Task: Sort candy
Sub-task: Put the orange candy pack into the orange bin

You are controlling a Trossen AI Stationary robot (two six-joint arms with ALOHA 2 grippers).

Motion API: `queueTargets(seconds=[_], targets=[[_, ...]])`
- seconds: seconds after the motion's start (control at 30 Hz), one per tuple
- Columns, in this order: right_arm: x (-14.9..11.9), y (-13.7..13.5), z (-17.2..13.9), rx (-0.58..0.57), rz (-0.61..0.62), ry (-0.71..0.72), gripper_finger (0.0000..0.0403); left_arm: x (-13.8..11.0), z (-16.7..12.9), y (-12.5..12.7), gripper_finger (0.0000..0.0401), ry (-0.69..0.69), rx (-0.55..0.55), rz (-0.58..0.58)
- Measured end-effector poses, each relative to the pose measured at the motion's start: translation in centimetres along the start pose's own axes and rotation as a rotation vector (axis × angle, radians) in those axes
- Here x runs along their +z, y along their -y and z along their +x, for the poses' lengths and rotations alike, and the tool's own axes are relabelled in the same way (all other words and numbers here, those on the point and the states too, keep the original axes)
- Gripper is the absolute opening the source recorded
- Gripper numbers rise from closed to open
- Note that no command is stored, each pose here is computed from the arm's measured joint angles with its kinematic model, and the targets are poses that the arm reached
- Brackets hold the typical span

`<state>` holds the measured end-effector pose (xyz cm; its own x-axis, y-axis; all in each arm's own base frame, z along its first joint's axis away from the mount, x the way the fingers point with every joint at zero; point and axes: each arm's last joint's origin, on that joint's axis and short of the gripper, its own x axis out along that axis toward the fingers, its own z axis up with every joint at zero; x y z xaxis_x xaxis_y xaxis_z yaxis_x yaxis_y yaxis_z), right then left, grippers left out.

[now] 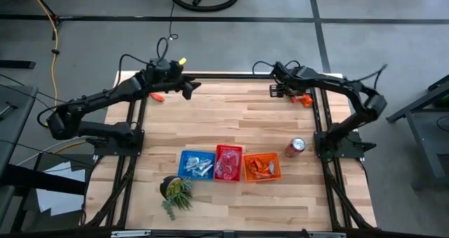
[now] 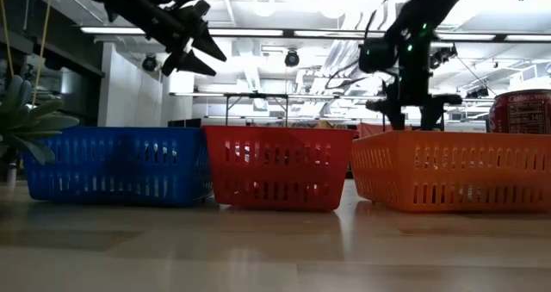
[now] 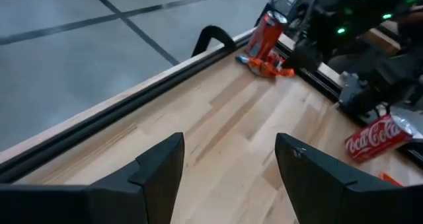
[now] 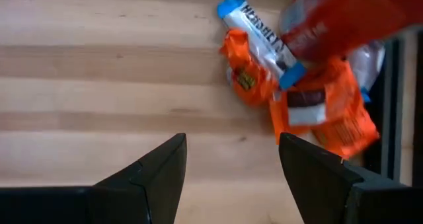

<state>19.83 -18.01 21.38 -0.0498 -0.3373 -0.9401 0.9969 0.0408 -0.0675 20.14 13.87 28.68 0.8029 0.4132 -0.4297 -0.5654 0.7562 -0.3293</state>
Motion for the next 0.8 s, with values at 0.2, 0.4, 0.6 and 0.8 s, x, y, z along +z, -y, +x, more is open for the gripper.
queueTargets(seconds=[0.2, 0.4, 0.6, 0.8], targets=[[1.8, 0.5, 3.8, -0.011, -0.089, -0.095, 0.0236, 0.2, -0.1, -0.7, 0.0226, 0.001, 0.006, -0.04], [2.5, 0.7, 5.2, -0.021, -0.19, -0.092, 0.0236, 0.2, -0.1, -0.7, 0.0226, 0.004, 0.011, -0.049], [3.2, 0.8, 6.3, -0.036, -0.287, -0.07, 0.0234, 0.3, -0.1, -0.7, 0.0226, 0.012, 0.019, -0.068], [3.1, 0.9, 7.6, -0.1, -0.379, -0.101, 0.0197, 0.3, -0.1, -0.7, 0.0226, 0.017, 0.017, -0.118]])
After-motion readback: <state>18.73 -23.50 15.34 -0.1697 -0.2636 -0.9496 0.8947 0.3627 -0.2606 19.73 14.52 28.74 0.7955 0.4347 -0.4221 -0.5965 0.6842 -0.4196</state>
